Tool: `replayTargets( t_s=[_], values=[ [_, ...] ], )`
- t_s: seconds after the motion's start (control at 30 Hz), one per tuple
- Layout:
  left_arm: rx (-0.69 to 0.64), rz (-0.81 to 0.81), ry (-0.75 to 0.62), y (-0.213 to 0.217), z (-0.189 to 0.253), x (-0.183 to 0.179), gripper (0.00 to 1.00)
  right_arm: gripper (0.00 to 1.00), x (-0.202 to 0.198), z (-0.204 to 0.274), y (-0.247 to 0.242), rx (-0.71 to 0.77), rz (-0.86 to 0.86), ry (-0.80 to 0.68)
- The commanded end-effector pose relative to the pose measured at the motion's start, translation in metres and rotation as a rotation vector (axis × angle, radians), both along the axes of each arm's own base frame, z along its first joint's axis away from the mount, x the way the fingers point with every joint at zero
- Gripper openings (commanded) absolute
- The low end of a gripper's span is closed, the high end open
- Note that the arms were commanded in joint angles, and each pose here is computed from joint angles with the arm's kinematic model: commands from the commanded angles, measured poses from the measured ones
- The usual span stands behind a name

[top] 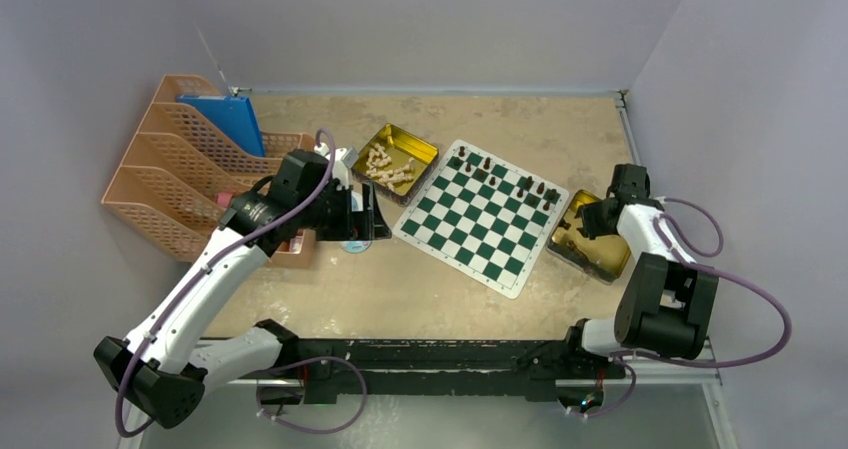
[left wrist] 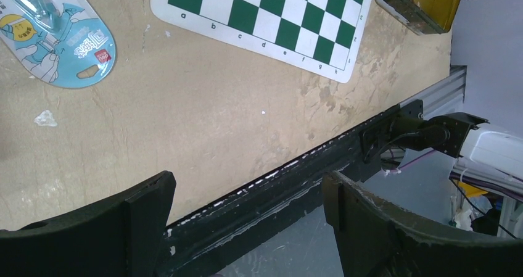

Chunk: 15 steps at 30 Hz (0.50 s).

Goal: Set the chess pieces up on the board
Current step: Pick up the chess piece from the storage box.

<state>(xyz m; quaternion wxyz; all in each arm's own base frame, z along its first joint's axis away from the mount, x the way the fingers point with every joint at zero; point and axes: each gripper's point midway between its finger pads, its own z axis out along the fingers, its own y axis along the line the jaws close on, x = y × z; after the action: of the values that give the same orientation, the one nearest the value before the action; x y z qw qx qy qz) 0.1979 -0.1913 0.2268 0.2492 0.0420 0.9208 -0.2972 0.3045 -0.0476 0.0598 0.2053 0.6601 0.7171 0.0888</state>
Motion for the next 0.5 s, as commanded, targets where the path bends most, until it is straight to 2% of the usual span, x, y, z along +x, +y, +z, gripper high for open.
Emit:
replayTargets(
  t_s=[0.0,0.37,0.47],
  values=[
    [-0.002,-0.012,-0.054,0.003,0.010,0.000,0.89,0.33,0.016,0.011,-0.001,0.030,-0.068,-0.071],
    [0.005,-0.007,-0.061,0.007,0.012,-0.003,0.88,0.33,0.021,-0.005,-0.003,0.058,-0.132,-0.075],
    [0.001,-0.012,-0.061,0.006,0.014,-0.004,0.88,0.34,0.021,-0.012,0.005,0.111,-0.139,-0.076]
  ],
)
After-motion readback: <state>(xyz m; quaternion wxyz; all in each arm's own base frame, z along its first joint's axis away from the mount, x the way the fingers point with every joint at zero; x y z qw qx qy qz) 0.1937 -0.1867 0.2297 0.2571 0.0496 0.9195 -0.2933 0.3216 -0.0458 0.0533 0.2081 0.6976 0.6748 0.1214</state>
